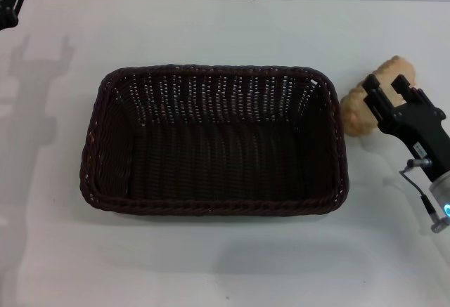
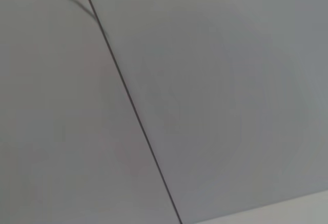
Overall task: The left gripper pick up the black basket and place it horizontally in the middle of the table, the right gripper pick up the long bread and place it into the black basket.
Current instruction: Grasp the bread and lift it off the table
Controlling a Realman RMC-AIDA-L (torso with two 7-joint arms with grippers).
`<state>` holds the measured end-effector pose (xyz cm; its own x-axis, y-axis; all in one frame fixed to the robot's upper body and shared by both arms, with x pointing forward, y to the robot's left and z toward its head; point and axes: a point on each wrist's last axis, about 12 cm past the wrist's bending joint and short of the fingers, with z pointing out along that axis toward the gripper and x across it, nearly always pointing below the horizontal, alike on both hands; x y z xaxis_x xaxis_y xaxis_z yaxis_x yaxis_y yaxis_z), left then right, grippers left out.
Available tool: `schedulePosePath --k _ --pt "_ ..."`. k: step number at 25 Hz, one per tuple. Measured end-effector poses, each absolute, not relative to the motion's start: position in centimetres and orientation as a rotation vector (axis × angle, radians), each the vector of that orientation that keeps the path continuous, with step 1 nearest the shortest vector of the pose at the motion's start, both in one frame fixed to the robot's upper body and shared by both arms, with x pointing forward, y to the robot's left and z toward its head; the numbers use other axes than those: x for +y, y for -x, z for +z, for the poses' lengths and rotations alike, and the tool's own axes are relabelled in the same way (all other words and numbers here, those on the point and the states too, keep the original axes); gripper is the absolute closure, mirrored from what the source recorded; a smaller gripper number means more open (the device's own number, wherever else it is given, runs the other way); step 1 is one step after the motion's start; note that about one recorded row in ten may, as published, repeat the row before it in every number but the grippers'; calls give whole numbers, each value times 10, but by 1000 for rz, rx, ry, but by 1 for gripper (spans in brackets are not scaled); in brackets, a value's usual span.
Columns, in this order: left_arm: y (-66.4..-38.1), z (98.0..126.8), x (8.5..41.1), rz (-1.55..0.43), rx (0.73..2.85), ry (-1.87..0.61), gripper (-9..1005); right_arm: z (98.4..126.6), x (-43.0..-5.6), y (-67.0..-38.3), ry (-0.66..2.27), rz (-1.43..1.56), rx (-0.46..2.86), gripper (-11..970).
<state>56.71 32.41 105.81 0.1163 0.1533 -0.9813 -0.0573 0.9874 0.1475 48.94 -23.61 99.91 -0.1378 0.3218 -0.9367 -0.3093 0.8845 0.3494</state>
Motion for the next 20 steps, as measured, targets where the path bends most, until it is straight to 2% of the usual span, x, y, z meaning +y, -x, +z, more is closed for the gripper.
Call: schedulePosePath --k 4,7,12,20 --pt "-568 1058 322 151 1450 -97 225 997 -235 -492 -33 563 1651 355" --pt "-568 1058 321 149 1450 -104 225 994 -239 -487 -58 557 1663 157" --pt "-571 1057 319 144 1471 -124 224 989 -245 -480 -96 544 1675 138" --pt "-573 1056 315 138 1485 -153 224 986 -248 -486 -104 516 1714 119"
